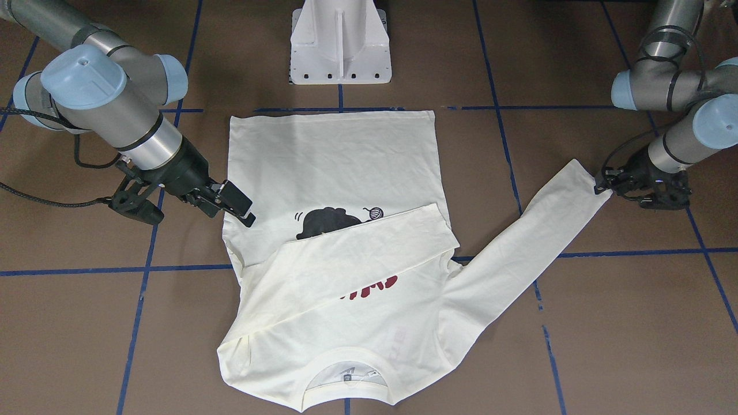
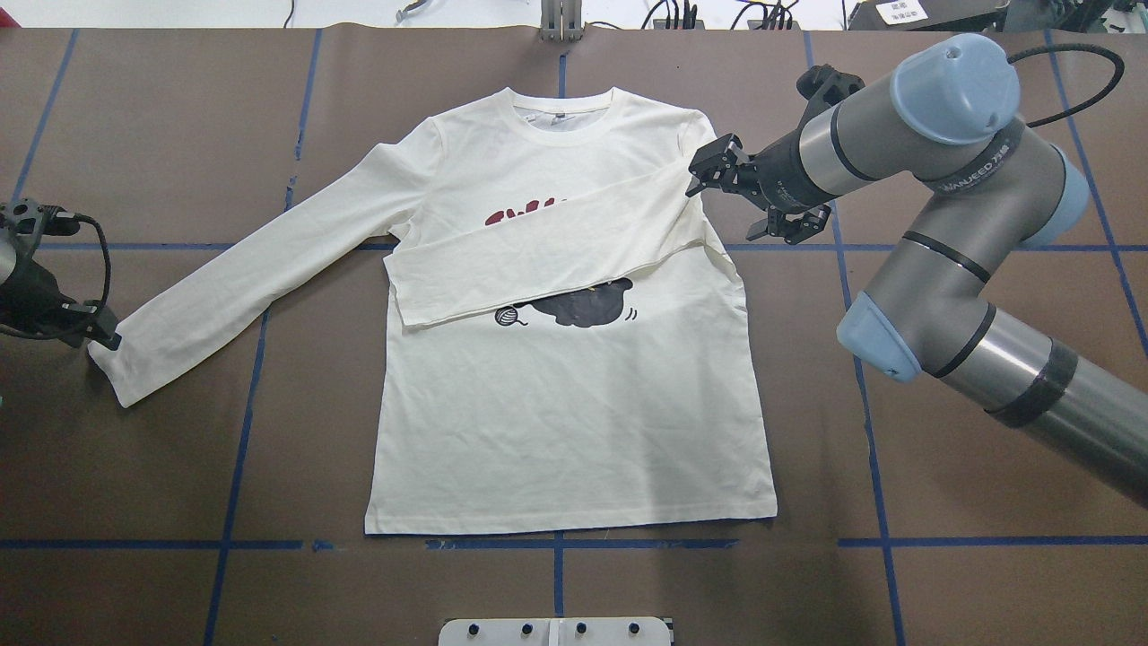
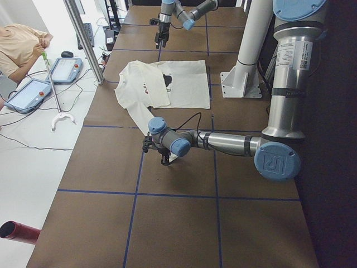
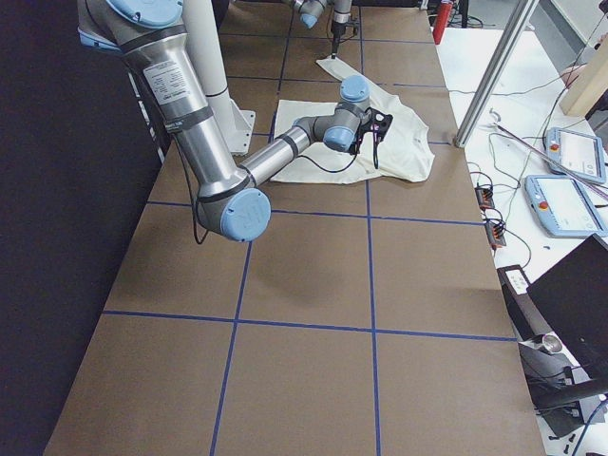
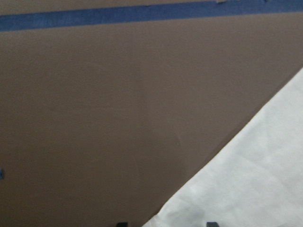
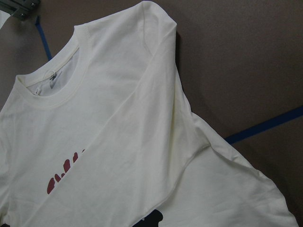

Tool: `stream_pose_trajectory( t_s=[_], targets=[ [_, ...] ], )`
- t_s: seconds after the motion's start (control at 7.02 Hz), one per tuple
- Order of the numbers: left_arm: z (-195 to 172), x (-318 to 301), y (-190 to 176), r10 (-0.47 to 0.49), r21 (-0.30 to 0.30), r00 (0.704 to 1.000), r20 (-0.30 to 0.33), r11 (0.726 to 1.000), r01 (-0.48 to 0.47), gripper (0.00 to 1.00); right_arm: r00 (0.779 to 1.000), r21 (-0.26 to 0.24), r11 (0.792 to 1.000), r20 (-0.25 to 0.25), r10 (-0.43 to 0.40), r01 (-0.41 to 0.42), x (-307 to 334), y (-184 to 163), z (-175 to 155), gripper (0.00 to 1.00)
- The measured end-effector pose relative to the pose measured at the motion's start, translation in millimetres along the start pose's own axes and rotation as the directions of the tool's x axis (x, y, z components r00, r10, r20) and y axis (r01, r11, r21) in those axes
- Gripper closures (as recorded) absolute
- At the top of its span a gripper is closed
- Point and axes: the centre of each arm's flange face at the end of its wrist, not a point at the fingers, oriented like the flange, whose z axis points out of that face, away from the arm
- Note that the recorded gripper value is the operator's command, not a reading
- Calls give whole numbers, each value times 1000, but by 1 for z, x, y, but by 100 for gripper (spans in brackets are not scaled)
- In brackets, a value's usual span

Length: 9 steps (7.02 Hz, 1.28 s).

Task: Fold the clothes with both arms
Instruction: 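Release the sleeve and lift the right gripper while the left gripper reaches the cuff, then grasp the other sleeve cuff with the left gripper and fold it across the shirt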

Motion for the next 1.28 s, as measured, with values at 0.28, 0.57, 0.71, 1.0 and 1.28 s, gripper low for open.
stream_pose_trajectory(
  t_s=[0.28,0.57,0.71,1.0,1.28],
  targets=[
    [1,-2,-1,-5,9,1000,19,1000,5,100,1000,-9,1000,-2,-5,5,-2,6,5,1],
    [-19,20,-3,16,42,1000,6,999,-17,100,1000,-11,1000,2,-10,10,-3,7,4,1],
    [-47,53,-9,32,60,999,-8,998,-31,100,1000,-10,1000,7,-12,12,-4,6,1,1],
    [-132,176,-58,-31,97,999,-42,995,35,100,1000,5,1000,20,-6,6,10,-3,-22,0],
    [-217,322,-101,-179,157,967,-182,965,208,100,1000,8,1000,17,-3,3,50,-15,-57,0]
  ],
)
